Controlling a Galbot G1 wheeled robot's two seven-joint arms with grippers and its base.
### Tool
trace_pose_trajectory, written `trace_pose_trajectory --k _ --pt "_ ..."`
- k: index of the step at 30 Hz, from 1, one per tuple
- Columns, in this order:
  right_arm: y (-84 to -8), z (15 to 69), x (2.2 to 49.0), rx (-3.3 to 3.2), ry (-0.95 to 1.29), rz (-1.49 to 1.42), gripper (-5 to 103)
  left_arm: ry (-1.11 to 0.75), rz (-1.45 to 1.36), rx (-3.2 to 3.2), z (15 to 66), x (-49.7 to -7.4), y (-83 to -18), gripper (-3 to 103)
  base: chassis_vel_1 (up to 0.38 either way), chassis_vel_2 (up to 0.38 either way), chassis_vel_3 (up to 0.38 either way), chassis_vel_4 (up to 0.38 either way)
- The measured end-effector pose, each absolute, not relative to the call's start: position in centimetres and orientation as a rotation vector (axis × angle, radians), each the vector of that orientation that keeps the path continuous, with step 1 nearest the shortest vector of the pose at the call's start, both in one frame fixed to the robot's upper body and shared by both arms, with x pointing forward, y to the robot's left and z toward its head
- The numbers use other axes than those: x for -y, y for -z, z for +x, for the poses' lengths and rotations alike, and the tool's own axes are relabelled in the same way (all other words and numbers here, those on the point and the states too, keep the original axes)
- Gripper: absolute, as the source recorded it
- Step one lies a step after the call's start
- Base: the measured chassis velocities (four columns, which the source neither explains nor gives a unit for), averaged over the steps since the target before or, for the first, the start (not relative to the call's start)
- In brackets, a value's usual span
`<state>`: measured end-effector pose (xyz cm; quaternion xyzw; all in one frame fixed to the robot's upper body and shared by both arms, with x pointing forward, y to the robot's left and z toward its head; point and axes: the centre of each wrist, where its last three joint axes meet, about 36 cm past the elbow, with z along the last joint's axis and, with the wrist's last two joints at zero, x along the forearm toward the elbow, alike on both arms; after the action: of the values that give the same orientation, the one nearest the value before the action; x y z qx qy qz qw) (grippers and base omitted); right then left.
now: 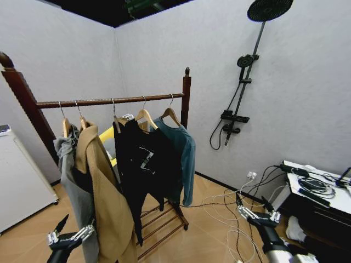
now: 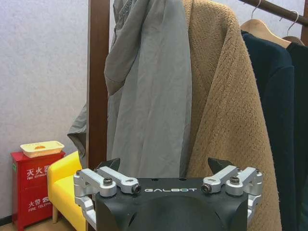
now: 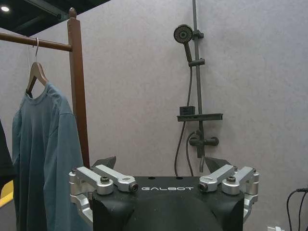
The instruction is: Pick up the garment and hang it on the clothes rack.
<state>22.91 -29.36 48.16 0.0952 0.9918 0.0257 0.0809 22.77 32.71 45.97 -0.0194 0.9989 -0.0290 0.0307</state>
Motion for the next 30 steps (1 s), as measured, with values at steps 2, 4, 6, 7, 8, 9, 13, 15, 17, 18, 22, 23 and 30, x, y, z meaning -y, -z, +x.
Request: trace_pose_trajectory --k 2,4,6,7,8,9,13,15,17,18,22,23,30 --pt "-48.16 22.91 29.36 -2.965 -0.077 0.285 100 0.089 -0.060 -3.078 22.76 -32.71 -45.96 100 0.000 0.000 0.000 0.000" --pt "-48.16 22.91 29.36 -2.965 -0.077 0.284 100 0.089 -0.060 -3.078 22.77 -32.71 -45.97 100 -0.056 -0.018 -0.017 -0.034" --pt "-48.16 22.91 29.36 -2.965 -0.077 0.284 100 0.089 -0.060 -3.078 22.77 -32.71 -45.96 100 0.000 0.000 0.000 0.000" --pt "-48.16 22.91 29.36 -2.965 -0.077 0.284 100 0.089 -0.060 -3.078 22.77 -32.71 -45.96 100 0.000 0.000 0.000 0.000" --pt "-48.16 22.91 29.36 -2.965 -0.077 0.284 100 0.089 -0.060 -3.078 22.77 -32.71 -45.97 100 0.000 0.000 0.000 0.000" --pt "-48.16 22.91 29.36 -2.965 -0.077 0.284 100 0.089 -0.060 -3.078 22.76 -32.71 -45.96 100 -0.046 -0.059 -0.041 -0.044" --pt "-48.16 22.91 29.36 -2.965 -0.077 0.284 100 0.089 -0.060 -3.078 22.77 -32.71 -45.96 100 -0.062 -0.065 -0.064 -0.067" --pt "-48.16 22.91 29.36 -2.965 -0.077 0.284 100 0.089 -0.060 -3.078 22.76 -32.71 -45.96 100 -0.074 -0.073 -0.084 -0.058" --pt "-48.16 22.91 29.36 -2.965 -0.077 0.284 100 0.089 -0.060 -3.078 22.76 -32.71 -45.96 100 -0.069 -0.087 -0.075 -0.073" --pt "-48.16 22.91 29.36 -2.965 -0.077 0.284 100 0.089 -0.060 -3.078 22.76 -32.71 -45.96 100 -0.103 -0.088 -0.075 -0.088" --pt "-48.16 22.91 29.36 -2.965 -0.077 0.284 100 0.089 -0.060 -3.078 22.77 -32.71 -45.96 100 -0.111 -0.097 -0.105 -0.102" --pt "-48.16 22.91 29.36 -2.965 -0.077 0.284 100 0.089 -0.060 -3.078 22.77 -32.71 -45.97 100 -0.127 -0.117 -0.115 -0.115" --pt "-48.16 22.91 29.36 -2.965 -0.077 0.284 100 0.089 -0.060 -3.078 22.77 -32.71 -45.97 100 -0.126 -0.127 -0.136 -0.124"
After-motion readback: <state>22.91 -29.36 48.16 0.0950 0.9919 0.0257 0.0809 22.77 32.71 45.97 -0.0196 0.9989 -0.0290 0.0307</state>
